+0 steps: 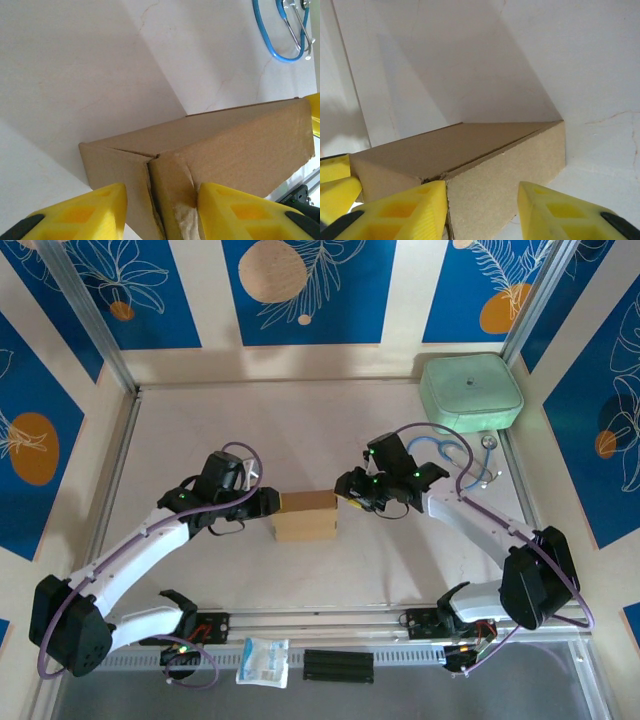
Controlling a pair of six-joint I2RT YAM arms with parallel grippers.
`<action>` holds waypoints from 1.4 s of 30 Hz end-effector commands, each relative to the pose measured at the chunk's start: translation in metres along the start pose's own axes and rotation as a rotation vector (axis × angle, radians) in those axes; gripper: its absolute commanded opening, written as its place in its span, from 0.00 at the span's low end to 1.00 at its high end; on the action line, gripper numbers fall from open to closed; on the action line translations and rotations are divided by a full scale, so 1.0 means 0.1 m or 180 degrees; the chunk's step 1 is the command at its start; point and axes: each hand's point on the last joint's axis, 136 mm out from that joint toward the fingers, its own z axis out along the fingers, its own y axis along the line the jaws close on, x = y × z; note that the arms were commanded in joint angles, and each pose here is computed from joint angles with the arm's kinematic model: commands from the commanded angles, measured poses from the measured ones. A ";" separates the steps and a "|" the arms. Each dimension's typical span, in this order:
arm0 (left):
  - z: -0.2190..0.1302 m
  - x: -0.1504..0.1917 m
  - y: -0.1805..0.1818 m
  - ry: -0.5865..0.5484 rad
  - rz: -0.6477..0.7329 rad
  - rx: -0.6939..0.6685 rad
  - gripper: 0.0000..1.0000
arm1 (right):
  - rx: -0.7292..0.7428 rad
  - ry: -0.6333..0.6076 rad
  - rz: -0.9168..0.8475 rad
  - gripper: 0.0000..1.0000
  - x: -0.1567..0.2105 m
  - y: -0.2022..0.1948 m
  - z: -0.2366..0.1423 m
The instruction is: Fold the paper box
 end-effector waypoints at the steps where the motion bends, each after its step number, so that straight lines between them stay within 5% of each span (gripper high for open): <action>1: 0.08 0.22 0.16 0.0256 -0.0083 -0.0148 0.43 | -0.0024 0.0227 -0.0034 0.46 0.17 0.05 0.05; 9: 0.08 0.20 0.15 0.0245 -0.0073 -0.0149 0.43 | -0.0252 -0.0082 -0.0226 0.49 0.12 0.29 -0.27; 16: 0.08 0.20 0.15 0.0242 -0.0093 -0.0145 0.43 | 0.0046 -0.0028 -0.0289 0.55 0.15 0.10 -0.04; 21: 0.07 0.24 0.18 0.0263 -0.0100 -0.0171 0.43 | 0.0167 0.0011 -0.0139 0.25 0.16 -0.12 0.11; 28: 0.07 0.51 0.12 0.0509 -0.0193 0.0002 0.43 | 0.0378 0.0236 -0.0331 0.19 0.57 -0.26 0.08; 33: -0.06 1.01 0.12 0.0656 -0.0385 0.0140 0.51 | 0.0896 0.0474 -0.0519 0.27 1.17 -0.72 -0.05; 38: -0.33 0.88 0.17 0.0341 -0.0083 -0.0079 0.81 | 0.0842 0.0264 -0.0634 0.49 1.08 -0.60 -0.37; 42: -0.28 0.78 0.29 0.0313 -0.0090 -0.0412 0.88 | 0.0634 0.0082 -0.0569 0.68 0.88 -0.45 -0.35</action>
